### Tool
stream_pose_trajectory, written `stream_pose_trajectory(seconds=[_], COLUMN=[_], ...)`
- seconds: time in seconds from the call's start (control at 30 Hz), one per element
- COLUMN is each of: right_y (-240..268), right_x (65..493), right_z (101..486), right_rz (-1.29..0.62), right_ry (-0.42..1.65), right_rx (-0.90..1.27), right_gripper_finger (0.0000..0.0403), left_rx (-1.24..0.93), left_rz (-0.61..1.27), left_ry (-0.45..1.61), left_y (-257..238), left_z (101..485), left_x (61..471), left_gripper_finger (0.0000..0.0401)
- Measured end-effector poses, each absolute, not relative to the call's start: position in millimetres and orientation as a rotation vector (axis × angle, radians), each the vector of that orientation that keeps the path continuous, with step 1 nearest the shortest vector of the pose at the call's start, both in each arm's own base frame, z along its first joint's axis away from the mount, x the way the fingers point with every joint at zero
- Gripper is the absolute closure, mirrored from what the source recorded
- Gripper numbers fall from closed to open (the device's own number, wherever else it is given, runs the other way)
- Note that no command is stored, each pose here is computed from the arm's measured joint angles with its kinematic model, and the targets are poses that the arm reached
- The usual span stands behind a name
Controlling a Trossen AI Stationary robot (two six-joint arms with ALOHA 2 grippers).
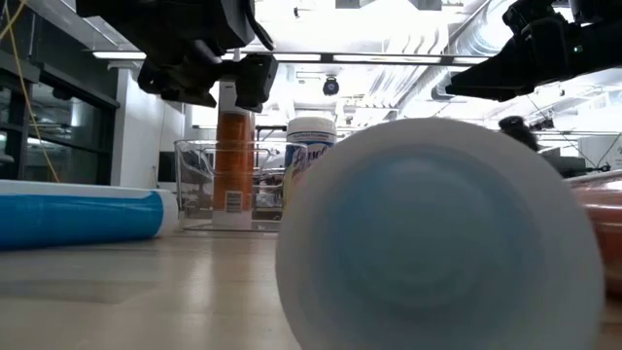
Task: Pick & place silicon tubes, Sealant and Lysol wipes
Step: Put the left orange sealant into the transparent container, then put the left blue sealant into the pink container
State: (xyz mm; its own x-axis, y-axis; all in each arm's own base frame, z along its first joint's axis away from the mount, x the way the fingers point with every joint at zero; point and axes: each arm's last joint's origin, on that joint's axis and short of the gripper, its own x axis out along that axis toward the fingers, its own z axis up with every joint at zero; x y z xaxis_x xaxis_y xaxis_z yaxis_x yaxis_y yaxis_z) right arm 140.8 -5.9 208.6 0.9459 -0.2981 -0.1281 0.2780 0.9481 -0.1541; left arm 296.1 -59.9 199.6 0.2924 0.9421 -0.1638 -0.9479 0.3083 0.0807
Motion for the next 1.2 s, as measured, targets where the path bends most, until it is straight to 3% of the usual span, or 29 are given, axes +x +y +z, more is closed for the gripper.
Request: stream_pose_trajectory(seconds=[0.67,1.2], right_y=[-6,-6], right_x=[141,141], right_z=[209,209], right_rz=[-0.294,-0.294], right_ry=[0.151,0.151], right_rx=[-0.135,-0.135], right_gripper_finger=[0.0082,0.0082], left_rx=[-0.065,-0.254], left_rz=[1.229,0.938], left_ry=[0.156,0.268], left_y=[-67,-129], left_z=[212,239], left_x=[290,253], left_gripper_finger=[0.0034,0.0035])
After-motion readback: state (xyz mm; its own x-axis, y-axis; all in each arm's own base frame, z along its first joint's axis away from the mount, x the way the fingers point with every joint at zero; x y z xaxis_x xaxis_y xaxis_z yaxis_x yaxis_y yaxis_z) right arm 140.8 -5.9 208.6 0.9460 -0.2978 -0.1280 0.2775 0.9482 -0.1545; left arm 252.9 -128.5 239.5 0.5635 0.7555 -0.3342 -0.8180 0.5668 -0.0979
